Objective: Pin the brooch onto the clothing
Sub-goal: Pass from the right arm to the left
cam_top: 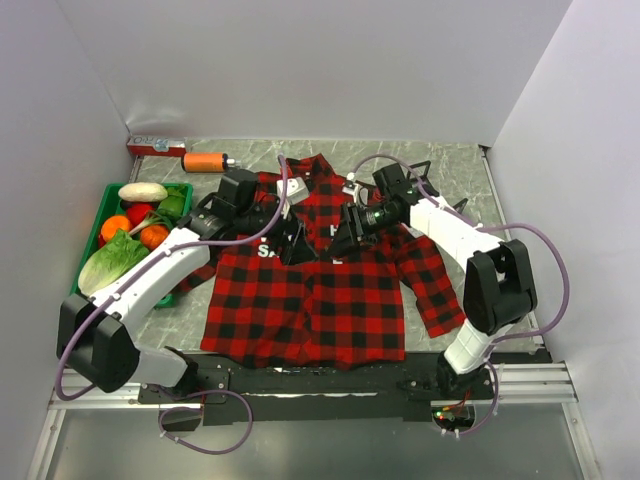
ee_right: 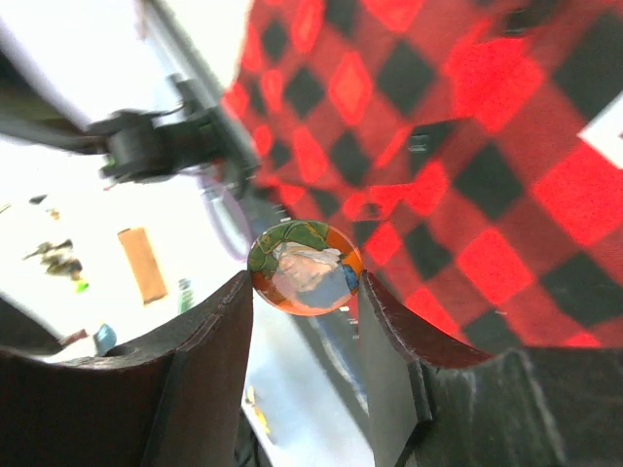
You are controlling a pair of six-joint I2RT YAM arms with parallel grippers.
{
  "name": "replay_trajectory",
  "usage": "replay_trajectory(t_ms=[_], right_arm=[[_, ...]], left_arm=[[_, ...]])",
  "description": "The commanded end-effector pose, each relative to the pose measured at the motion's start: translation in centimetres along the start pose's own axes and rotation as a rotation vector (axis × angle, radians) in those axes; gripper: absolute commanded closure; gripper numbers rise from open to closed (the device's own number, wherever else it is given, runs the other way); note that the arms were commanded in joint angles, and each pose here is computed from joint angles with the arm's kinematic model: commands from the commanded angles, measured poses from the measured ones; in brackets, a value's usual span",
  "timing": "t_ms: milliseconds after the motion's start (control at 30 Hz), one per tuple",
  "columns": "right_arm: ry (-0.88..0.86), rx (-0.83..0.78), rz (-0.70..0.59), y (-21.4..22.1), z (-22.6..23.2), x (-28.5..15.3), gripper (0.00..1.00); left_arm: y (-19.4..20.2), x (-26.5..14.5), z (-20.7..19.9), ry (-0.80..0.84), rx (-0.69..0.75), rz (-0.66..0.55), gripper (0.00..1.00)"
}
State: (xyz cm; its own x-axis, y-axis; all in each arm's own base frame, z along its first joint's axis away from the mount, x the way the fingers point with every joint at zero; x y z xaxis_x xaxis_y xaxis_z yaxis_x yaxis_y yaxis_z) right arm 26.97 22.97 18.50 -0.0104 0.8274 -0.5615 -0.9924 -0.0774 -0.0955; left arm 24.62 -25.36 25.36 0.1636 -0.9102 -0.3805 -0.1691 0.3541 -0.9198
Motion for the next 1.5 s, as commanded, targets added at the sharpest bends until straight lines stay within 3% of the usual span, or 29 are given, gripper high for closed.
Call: replay_trajectory(t_ms=[0, 333, 667, 1133, 1467], right_arm=[[-0.189, -0.068, 0.027, 1.3, 4.4, -2.2, 0.65], [-0.315, -0.068, 0.090, 3.8, 7.6, -4.6, 0.65], [-0.375, -0.064, 0.143, 5.7, 9.9, -6.0, 0.65], [-0.407, -0.019, 0.266, 6.8, 10.8, -5.5, 0.66], [-0.413, -0.006, 0.305, 7.4, 10.8, -4.8, 0.66]], left_arm=[[-1.4, -0.9, -1.7, 0.122, 0.108, -0.058, 0.02], [-3.6, -2.4, -3.2, 0.155, 0.168, -0.178, 0.05], [-4.8, -3.1, -4.6, 0.209, 0.204, -0.259, 0.28], [-4.3, -2.7, -6.3, 0.339, 0.231, -0.321, 0.24], [-4.3, -1.9, -6.8, 0.315, 0.267, -0.360, 0.22]])
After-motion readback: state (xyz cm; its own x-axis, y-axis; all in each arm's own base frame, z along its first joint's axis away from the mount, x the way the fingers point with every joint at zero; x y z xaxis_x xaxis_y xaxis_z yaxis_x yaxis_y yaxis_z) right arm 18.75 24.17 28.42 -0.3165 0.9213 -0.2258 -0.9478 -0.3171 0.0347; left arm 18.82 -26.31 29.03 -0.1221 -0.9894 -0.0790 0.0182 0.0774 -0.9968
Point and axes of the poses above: each gripper's point midway between its finger pads, its own x axis out along the fingers, its own z axis along the line the jaws close on, y = z × x, the point moved 4 cm from there along -x, back along the fingers, and after that the axes turned 13 degrees about x, right-handed, at the moved point
